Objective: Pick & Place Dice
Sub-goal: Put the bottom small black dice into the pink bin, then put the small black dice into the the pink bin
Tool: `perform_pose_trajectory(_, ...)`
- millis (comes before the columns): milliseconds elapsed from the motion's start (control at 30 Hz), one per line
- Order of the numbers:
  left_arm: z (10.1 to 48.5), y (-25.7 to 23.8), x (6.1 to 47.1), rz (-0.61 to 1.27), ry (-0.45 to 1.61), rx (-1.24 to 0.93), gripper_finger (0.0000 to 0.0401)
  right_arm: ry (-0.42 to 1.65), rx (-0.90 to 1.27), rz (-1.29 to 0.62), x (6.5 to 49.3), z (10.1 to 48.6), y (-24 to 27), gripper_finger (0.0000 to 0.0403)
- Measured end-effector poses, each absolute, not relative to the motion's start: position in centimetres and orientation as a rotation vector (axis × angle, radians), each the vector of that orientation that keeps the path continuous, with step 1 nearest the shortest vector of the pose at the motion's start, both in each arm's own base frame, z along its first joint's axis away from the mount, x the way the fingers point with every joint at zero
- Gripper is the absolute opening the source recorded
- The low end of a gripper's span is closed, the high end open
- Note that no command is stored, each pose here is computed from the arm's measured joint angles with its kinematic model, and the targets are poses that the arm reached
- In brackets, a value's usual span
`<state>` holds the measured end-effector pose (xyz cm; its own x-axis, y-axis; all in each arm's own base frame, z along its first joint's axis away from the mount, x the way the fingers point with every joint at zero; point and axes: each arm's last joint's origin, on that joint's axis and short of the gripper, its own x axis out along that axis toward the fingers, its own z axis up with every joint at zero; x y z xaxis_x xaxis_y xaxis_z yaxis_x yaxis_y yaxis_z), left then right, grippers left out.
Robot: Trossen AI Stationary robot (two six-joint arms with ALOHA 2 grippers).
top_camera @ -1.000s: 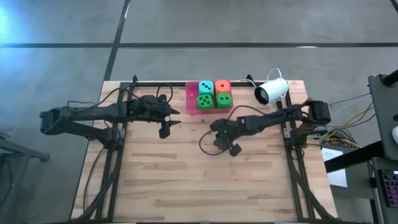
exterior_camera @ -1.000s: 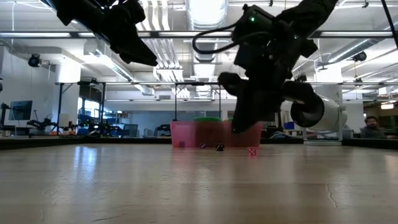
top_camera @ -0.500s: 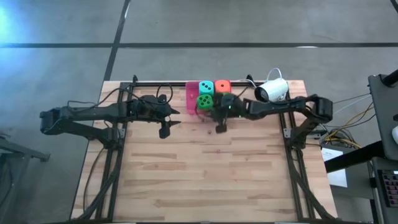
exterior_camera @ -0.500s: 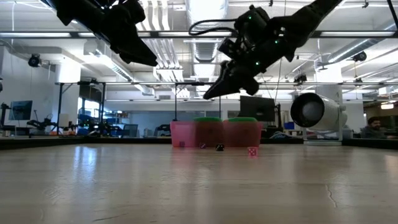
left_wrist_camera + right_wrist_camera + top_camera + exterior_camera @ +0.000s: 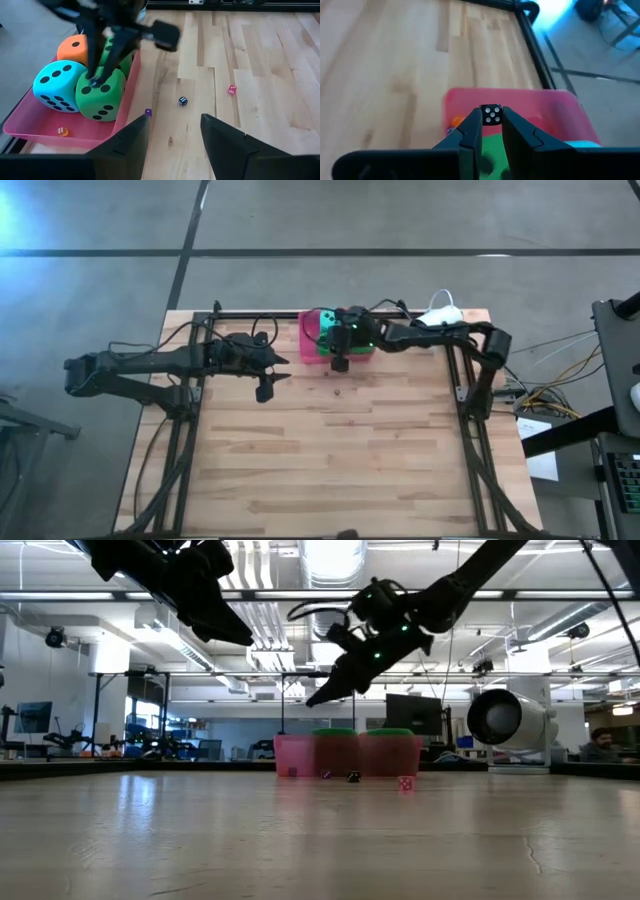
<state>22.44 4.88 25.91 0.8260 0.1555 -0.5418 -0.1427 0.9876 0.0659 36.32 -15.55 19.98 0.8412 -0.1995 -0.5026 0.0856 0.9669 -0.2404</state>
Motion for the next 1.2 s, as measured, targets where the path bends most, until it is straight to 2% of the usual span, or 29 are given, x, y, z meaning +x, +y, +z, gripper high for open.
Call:
perform_pose_trajectory(433, 25.9, 4.9, 22.4, 0.158, 0.578, 0.023, 0.0165, 0.702, -0.063, -0.187, 40.1, 19.1, -19.7, 0.0057)
perform_pose_trajectory(633, 25.9, 4.9, 22.4, 0.158, 0.579, 0.022, 0.0171, 0.734, -0.061, -0.174, 41.5, 18.5, -20.1, 0.0098)
perform_pose_trajectory(867, 25.8, 4.9, 22.4, 0.158, 0.588, 0.020, 0.0183, 0.760, -0.056, -0.172, 41.3, 19.2, -20.1, 0.0153)
perform_pose_trajectory(1200, 25.7, 4.9, 22.3, 0.162, 0.598, 0.002, 0.0199, 0.864, -0.063, -0.122, 38.3, 23.7, -18.0, 0.0175)
